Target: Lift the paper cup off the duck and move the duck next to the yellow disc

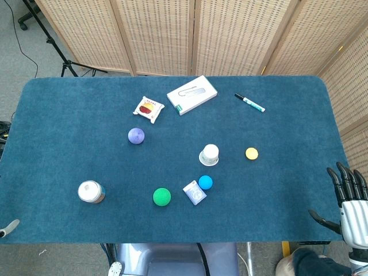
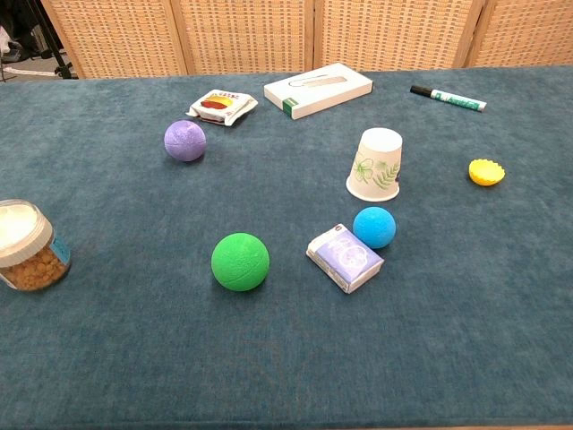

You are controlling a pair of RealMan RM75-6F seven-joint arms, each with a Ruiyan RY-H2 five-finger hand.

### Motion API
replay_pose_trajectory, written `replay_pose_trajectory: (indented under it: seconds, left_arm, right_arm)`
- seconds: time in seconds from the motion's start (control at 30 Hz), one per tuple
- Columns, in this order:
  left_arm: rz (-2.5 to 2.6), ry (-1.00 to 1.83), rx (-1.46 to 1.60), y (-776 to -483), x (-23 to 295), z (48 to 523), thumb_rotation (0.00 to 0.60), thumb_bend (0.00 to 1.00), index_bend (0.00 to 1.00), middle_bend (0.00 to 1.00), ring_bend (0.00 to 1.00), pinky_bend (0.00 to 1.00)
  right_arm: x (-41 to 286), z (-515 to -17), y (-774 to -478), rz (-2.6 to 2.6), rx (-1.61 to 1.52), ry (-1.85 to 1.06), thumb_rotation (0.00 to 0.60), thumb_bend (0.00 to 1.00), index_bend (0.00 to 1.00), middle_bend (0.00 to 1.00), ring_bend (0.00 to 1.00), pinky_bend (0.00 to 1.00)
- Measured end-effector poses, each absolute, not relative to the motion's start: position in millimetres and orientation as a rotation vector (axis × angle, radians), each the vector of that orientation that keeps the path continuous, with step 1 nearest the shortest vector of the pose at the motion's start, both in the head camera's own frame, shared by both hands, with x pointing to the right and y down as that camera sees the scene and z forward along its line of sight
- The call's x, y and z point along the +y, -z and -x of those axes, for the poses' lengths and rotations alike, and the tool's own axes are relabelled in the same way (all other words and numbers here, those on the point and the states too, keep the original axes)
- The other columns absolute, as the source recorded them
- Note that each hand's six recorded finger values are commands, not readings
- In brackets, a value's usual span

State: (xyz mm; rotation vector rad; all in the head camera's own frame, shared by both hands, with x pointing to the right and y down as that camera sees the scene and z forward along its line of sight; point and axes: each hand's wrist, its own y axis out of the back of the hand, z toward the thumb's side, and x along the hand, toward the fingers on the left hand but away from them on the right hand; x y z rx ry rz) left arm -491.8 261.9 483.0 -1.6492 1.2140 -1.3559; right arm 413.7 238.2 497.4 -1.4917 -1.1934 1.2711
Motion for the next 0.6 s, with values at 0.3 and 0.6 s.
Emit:
replay_pose_trajectory:
  seconds: [0.3, 0.6]
  left_arm:
    - [1.662, 1.355, 1.223, -483.4, 258.8, 494.2, 0.6, 0.0, 0.0, 0.0, 0.0, 0.0]
    - [1.623, 1.386, 1.234, -488.2, 250.5, 494.8, 0.6, 0.0, 0.0, 0.0, 0.0, 0.0]
  right_arm:
    - [217.6, -397.5, -512.4, 1.632, -1.165, -1.229, 0.6, 0.0, 0.01, 0.0, 0.0, 0.0]
    - [142.4, -340.5, -565.0, 1.895, -0.988, -1.206, 0.6, 0.0, 0.12, 0.0, 0.0, 0.0]
